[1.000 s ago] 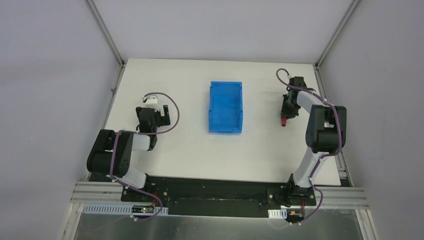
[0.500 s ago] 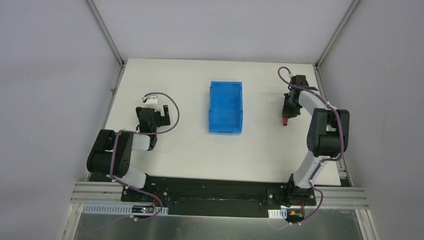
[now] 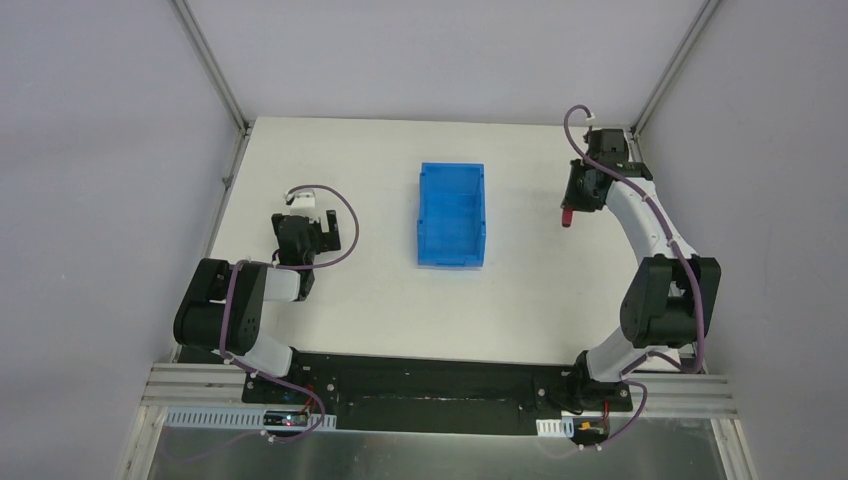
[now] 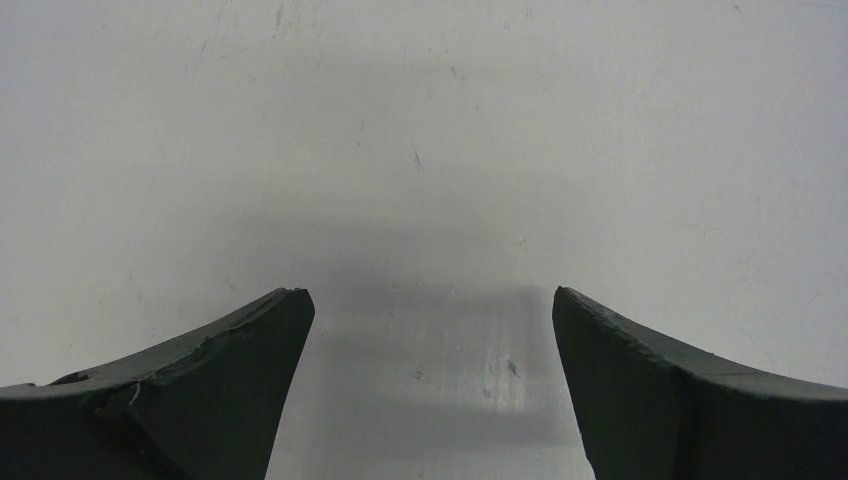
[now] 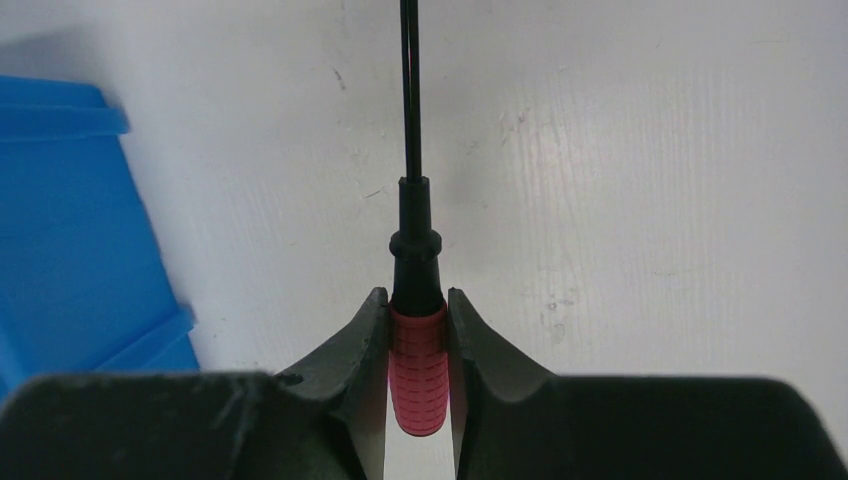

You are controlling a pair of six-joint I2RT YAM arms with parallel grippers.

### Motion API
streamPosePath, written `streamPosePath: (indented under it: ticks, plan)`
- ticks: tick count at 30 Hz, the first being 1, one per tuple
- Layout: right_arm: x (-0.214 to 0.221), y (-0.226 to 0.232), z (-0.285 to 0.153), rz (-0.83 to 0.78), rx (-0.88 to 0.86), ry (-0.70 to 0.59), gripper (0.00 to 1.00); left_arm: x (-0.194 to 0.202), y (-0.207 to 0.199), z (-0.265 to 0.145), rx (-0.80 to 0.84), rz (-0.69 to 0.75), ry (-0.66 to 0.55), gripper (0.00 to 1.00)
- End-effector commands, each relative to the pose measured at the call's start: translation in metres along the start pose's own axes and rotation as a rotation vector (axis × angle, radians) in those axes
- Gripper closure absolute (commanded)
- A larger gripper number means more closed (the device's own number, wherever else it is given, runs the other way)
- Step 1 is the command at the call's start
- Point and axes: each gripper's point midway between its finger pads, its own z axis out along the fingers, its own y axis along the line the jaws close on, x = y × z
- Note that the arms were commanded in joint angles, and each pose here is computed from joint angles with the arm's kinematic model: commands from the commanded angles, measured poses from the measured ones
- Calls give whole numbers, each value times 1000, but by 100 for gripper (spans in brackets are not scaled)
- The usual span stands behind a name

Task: Put the screwdriver in the bin
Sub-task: Pick up the screwdriver from the center of the board, then place the screwdriver in the bin.

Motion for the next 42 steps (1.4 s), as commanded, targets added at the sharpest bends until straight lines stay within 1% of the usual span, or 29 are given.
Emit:
streamPosePath:
  ticks: [1, 3, 8, 19, 30, 42]
  plan:
    - [-25, 29, -37, 32, -78, -95, 89, -13, 2, 1, 1, -16, -43, 1]
    - [-25, 45, -44, 32, -133, -100, 89, -13, 2, 1, 1, -16, -43, 1]
    - [-31, 76, -55, 38, -194, -115, 89, -14, 2, 1, 1, -16, -45, 1]
    - [-30, 149, -66, -19, -304, -136, 89, -13, 2, 1, 1, -16, -43, 1]
    - [-20, 210, -67, -60, -384, -141, 88, -14, 2, 1, 1, -16, -45, 1]
    - [3, 249, -45, -72, -332, -159, 86, -13, 2, 1, 1, -16, -43, 1]
